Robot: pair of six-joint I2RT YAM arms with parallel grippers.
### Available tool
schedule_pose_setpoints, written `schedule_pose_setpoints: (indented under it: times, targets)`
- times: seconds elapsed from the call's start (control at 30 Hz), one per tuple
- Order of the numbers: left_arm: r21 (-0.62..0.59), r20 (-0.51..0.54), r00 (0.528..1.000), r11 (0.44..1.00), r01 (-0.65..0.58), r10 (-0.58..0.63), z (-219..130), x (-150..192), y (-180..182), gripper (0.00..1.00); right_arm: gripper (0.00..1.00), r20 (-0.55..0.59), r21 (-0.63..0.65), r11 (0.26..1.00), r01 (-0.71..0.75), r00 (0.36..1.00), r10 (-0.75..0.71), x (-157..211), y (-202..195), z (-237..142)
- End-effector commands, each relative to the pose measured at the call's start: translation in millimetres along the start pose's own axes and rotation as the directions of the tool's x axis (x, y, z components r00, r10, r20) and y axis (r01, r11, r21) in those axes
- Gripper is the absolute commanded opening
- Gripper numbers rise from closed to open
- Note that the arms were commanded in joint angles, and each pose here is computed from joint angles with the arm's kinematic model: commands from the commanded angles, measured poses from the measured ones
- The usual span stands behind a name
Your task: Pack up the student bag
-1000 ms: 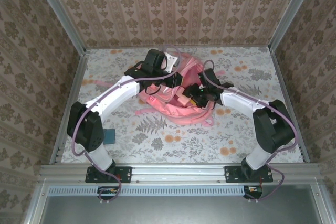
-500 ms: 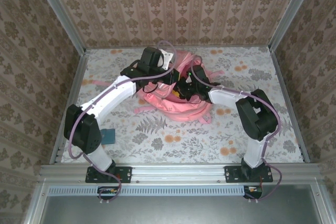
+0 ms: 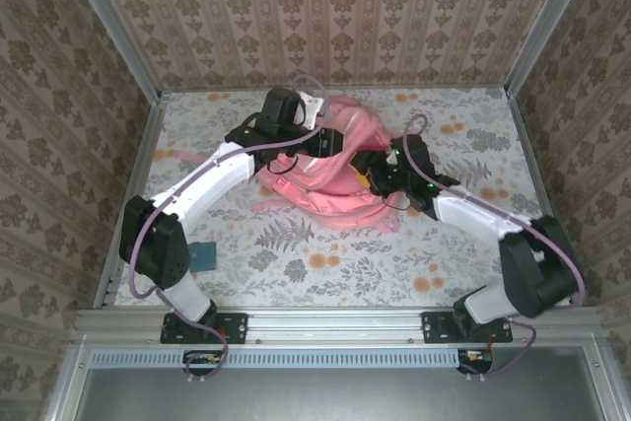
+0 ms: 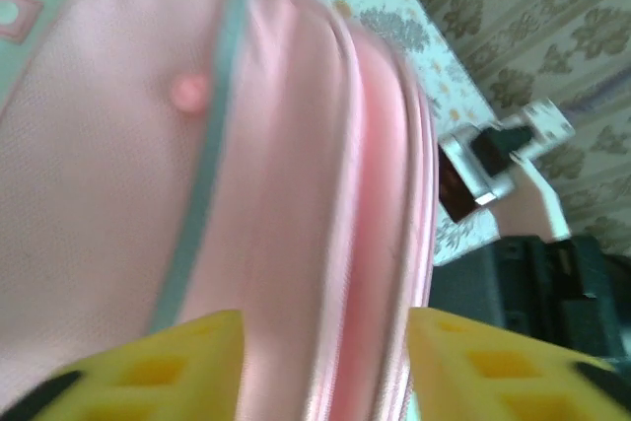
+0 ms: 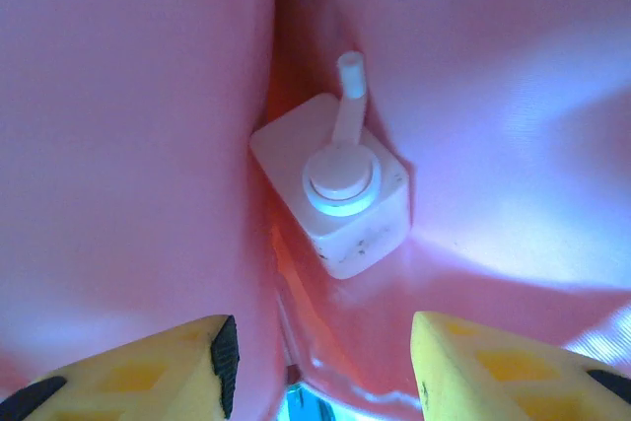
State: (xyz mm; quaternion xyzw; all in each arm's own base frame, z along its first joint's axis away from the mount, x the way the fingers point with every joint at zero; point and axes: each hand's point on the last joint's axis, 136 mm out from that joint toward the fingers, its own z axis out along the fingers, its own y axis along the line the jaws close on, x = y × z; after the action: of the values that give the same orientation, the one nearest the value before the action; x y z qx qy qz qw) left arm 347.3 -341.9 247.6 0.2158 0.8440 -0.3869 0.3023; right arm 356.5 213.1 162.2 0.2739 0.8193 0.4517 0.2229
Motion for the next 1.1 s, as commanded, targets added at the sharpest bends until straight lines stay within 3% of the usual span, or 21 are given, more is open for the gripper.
schedule_pose_setpoints:
  times: [0.0,0.1,0.2,0.37,0.53,0.63,0.97,1.07]
  targets:
    - [0.043,0.046,0.999,0.999,0.015,-0.017,-16,-9,-5,0.58,0.54,0.108,0.151,0.988,-0.024,0.994,0.008,-6,-35,-36]
    - [-0.022,0.067,0.993,0.995,0.098,-0.096,-30,-1,19,0.64,0.59,0.170,0.254,0.967,0.020,0.983,-0.065,-11,-45,-68]
    - [-0.118,0.087,0.965,0.959,0.258,-0.248,-40,21,56,0.66,0.63,0.172,0.326,0.942,0.085,0.974,-0.148,-9,-43,-88]
    - [-0.151,0.146,0.853,0.841,0.519,-0.500,-48,64,101,0.61,0.66,0.112,0.370,0.909,0.190,0.962,-0.247,9,-31,-86]
    - [-0.133,0.212,0.730,0.721,0.680,-0.649,-43,89,130,0.55,0.68,0.055,0.349,0.902,0.254,0.955,-0.291,32,-17,-62]
    - [-0.112,0.234,0.690,0.685,0.719,-0.685,-40,93,140,0.50,0.69,0.013,0.333,0.899,0.284,0.952,-0.306,48,-11,-45]
    - [-0.175,0.266,0.630,0.606,0.776,-0.729,-37,106,168,0.42,0.69,-0.080,0.340,0.872,0.353,0.934,-0.347,80,-4,-7]
    - [-0.227,0.296,0.641,0.599,0.768,-0.708,-43,109,175,0.43,0.69,-0.094,0.348,0.857,0.379,0.924,-0.371,87,-1,-1]
